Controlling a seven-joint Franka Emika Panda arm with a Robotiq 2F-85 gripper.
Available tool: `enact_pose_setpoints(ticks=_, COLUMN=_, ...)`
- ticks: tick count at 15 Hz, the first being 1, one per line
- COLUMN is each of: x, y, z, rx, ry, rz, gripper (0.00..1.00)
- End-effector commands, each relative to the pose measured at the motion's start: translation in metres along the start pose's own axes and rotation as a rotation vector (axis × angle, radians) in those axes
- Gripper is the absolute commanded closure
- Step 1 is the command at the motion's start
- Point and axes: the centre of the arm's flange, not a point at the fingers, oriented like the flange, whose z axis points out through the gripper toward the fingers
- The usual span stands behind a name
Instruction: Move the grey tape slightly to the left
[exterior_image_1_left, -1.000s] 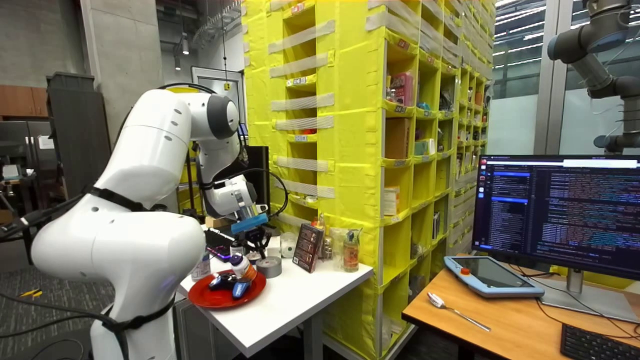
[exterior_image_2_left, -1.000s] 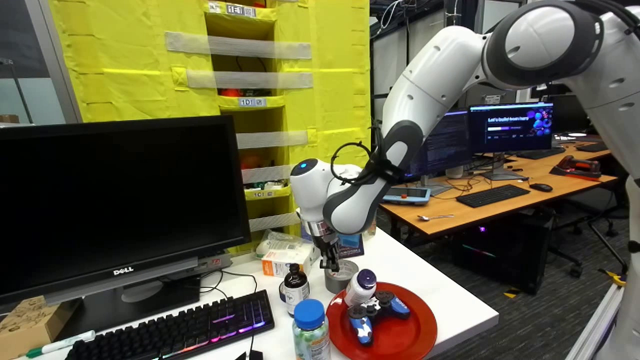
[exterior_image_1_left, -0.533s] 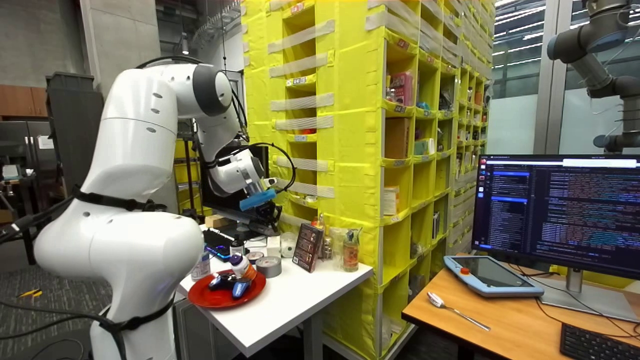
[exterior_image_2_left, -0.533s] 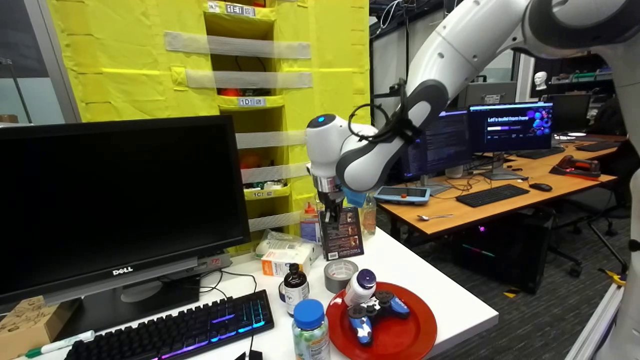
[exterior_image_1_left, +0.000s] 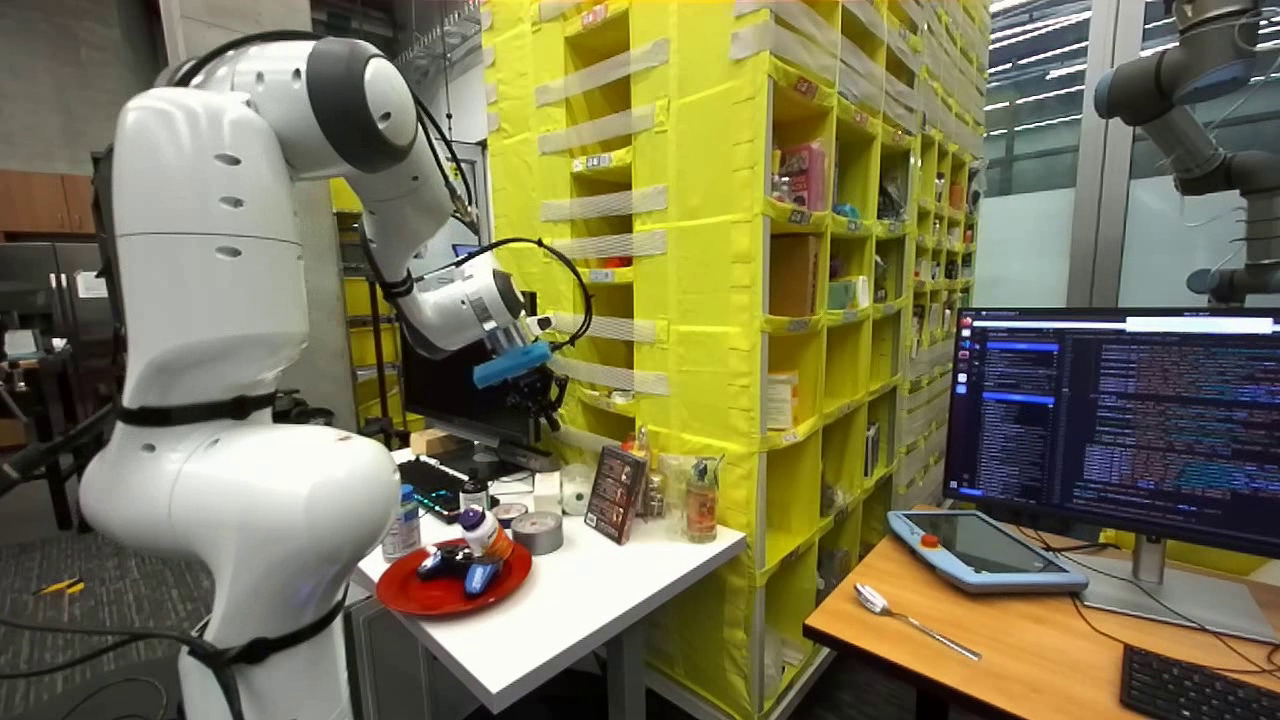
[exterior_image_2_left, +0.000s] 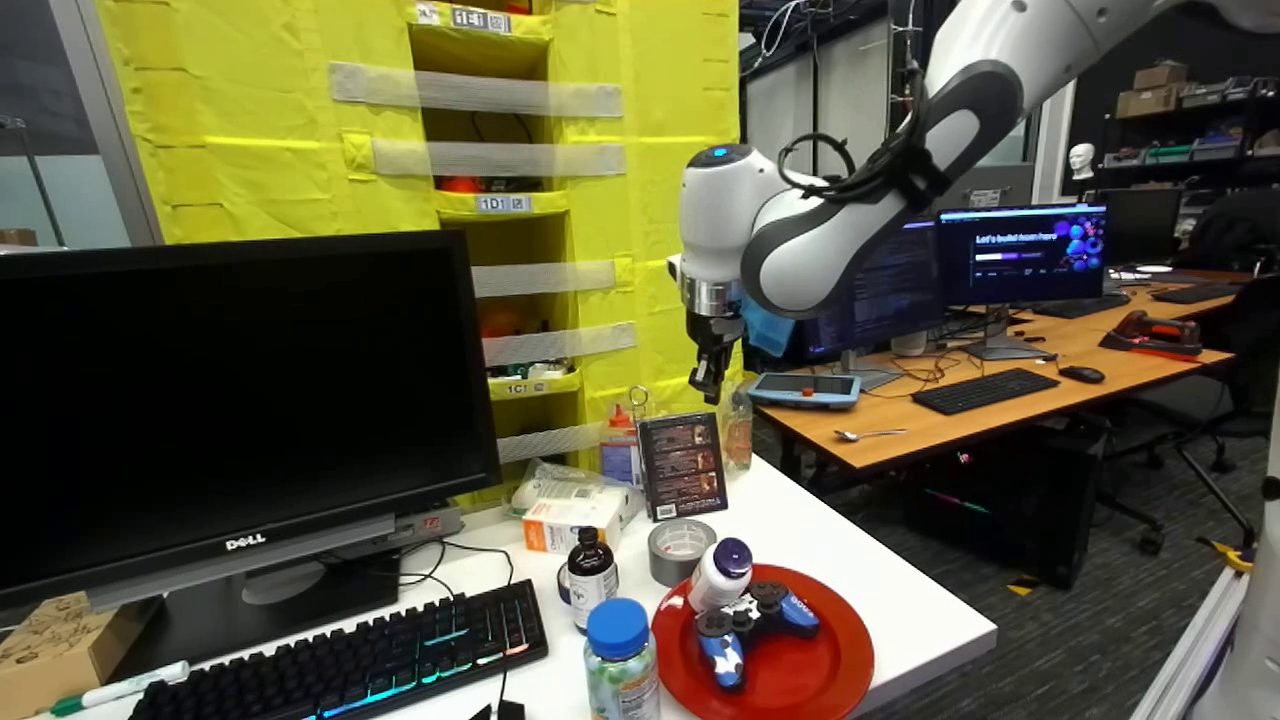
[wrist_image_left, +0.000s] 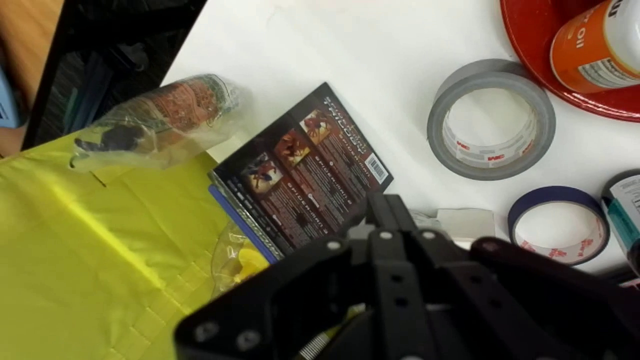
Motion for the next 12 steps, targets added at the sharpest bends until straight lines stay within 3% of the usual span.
enact_pose_setpoints(ticks=1, x=-0.042, y=0.014, z=-0.013, rx=0.026, ry=0.018, rz=0.057, gripper=0.72)
enact_pose_setpoints(ticks=6, x=-0.078, y=0.036, z=-0.009, rx=0.086, ry=0.004, rz=0.182, gripper=0.42)
enact_pose_setpoints(ticks=7, x=-0.055, y=0.029, z=0.0, rx=0.068, ry=-0.013, rz=0.157, gripper=0.35)
enact_pose_setpoints(ticks=8, x=-0.059, y=0.031, z=0.001, rx=0.069, ry=-0.017, rz=0.162, gripper=0.52)
enact_pose_setpoints(ticks=11, x=-0.058, y=0.029, z=0.002, rx=0.069, ry=-0.017, rz=0.157, gripper=0.35)
enact_pose_setpoints(ticks=12, x=-0.057, y=0.027, z=0.002, rx=0.07, ry=-0.017, rz=0.154, gripper=0.35)
